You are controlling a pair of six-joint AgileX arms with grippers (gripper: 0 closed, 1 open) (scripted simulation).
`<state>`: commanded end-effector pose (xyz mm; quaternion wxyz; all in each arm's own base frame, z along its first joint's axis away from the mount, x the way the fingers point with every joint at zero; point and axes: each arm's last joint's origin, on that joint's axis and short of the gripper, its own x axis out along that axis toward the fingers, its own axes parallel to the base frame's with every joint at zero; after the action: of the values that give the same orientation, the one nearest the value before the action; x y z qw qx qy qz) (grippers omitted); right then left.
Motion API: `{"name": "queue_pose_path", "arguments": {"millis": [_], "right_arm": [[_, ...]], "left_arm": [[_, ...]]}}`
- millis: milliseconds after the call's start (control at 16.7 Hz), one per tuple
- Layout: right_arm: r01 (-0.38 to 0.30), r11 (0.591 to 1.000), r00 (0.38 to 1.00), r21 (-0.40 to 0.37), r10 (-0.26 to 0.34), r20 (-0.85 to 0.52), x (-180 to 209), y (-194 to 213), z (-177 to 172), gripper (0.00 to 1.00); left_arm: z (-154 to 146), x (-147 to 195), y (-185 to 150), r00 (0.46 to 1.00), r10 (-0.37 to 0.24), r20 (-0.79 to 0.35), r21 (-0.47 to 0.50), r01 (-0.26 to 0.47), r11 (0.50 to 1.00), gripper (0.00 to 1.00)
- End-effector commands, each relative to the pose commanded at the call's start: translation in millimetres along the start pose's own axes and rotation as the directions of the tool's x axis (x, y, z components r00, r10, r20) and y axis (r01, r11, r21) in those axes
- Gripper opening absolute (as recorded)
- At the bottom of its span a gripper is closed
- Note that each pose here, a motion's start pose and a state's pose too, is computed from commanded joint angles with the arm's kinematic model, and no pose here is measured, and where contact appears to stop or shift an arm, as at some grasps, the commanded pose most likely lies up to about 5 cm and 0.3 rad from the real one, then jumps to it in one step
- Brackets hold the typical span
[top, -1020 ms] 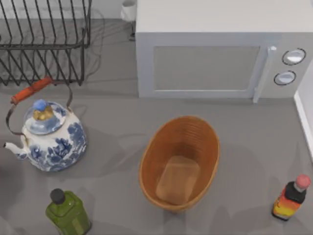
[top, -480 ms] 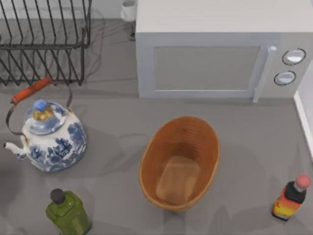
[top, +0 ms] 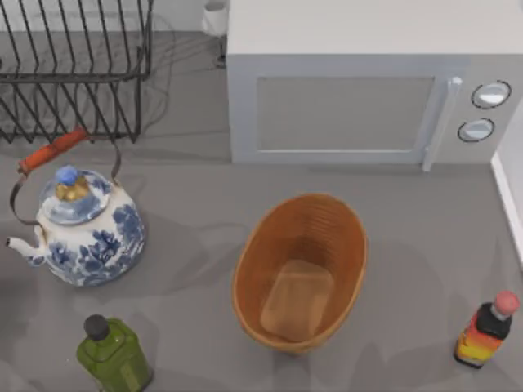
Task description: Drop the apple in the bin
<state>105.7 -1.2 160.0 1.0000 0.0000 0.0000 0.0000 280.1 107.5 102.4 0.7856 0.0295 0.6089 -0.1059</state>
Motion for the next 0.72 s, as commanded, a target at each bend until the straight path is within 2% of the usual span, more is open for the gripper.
{"name": "queue_pose_path", "arguments": {"millis": [120, 180, 600, 660, 720], "right_arm": [[0.000, 1.000, 1.000, 0.000, 0.000, 0.000, 0.0, 0.0, 0.0, 1.00], [0.000, 1.000, 1.000, 0.000, 0.000, 0.000, 0.0, 0.0, 0.0, 1.00], [0.000, 1.000, 1.000, 0.000, 0.000, 0.000, 0.0, 0.0, 0.0, 1.00], [0.000, 1.000, 1.000, 0.000, 0.000, 0.000, 0.0, 0.0, 0.0, 1.00], [0.000, 1.000, 1.000, 0.000, 0.000, 0.000, 0.0, 0.0, 0.0, 1.00]], "left_arm": [[0.0, 0.0, 0.0, 1.000, 0.000, 0.000, 0.000, 0.000, 1.000, 0.02], [0.0, 0.0, 0.0, 1.000, 0.000, 0.000, 0.000, 0.000, 1.000, 0.00], [0.0, 0.0, 0.0, 1.000, 0.000, 0.000, 0.000, 0.000, 1.000, 0.00], [2.1, -8.2, 2.8, 0.999, 0.035, 0.010, 0.008, -0.035, 0.999, 0.00], [2.5, -8.5, 2.8, 0.999, 0.033, 0.011, 0.008, -0.033, 0.999, 0.00]]}}
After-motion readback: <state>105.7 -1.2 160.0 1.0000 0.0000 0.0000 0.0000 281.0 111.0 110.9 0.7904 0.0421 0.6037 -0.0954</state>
